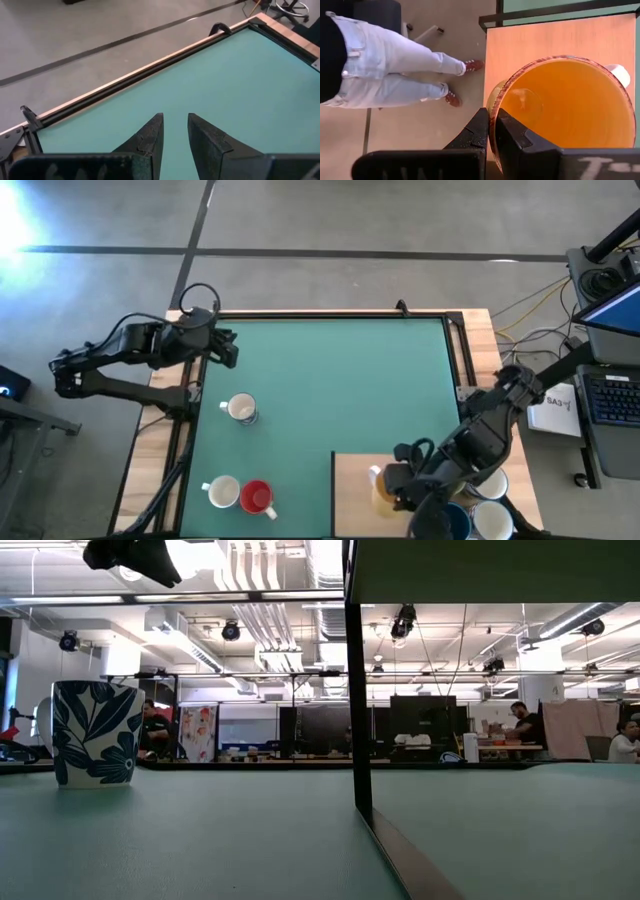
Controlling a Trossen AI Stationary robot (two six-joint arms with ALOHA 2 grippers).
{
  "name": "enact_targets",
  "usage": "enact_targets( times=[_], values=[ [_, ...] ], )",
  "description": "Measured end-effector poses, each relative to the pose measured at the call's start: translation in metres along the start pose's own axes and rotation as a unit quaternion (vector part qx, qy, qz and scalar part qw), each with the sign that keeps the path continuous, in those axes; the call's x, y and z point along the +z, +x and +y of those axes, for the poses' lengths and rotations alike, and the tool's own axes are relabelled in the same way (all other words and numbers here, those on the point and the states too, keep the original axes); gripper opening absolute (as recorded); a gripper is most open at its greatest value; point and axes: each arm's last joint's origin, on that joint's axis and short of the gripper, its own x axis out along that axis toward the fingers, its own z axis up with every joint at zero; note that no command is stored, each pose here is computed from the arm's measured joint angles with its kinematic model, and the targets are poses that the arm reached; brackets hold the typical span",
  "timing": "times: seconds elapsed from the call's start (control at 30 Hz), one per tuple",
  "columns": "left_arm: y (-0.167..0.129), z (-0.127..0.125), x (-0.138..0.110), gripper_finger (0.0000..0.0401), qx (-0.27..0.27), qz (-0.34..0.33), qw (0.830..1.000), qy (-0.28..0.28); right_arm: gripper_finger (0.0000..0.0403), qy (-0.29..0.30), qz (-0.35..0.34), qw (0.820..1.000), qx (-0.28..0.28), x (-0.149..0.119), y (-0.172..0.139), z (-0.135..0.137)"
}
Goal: Place coffee mugs
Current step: Put the yellow mug on the shelf
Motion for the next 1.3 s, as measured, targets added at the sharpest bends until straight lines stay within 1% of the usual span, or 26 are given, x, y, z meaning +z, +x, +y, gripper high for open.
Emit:
enact_targets(
  times=[0.17, 0.37, 0.57, 0.73, 0.87, 1.13, 1.23, 1.3],
  values=[
    [-0.002, 0.001, 0.001, 0.0071, -0.004, -0.005, 1.0, -0.008, 0.0013, -0.013, 0.02, 1.0, -0.006, -0.006, 0.011, 0.007],
    [-0.002, 0.0, 0.001, 0.0071, -0.004, -0.005, 1.0, -0.018, 0.0013, -0.012, 0.056, 0.998, -0.026, -0.018, 0.014, 0.009],
    [-0.001, 0.0, 0.002, 0.0071, -0.005, -0.006, 1.0, -0.02, 0.0013, -0.011, 0.054, 0.998, -0.023, -0.018, 0.015, 0.01],
    [-0.001, 0.0, 0.002, 0.0071, -0.005, -0.005, 1.0, -0.019, 0.0013, -0.024, 0.029, 0.999, -0.003, -0.013, 0.017, 0.014],
    [-0.002, 0.0, 0.001, 0.0071, -0.006, -0.005, 1.0, -0.016, 0.0013, -0.029, 0.036, 0.999, -0.011, -0.014, 0.02, 0.013],
    [-0.002, 0.0, 0.001, 0.0071, -0.006, -0.005, 1.0, -0.005, 0.0013, -0.097, 0.017, 0.994, -0.039, -0.017, 0.022, 0.015],
    [-0.002, 0.0, 0.001, 0.0071, -0.006, -0.005, 1.0, -0.004, 0.0013, -0.123, 0.01, 0.991, -0.059, -0.018, 0.022, 0.014],
    [-0.002, 0.0, 0.001, 0.0071, -0.006, -0.005, 1.0, -0.004, 0.0013, -0.128, 0.015, 0.988, -0.082, -0.021, 0.023, 0.011]
  ],
)
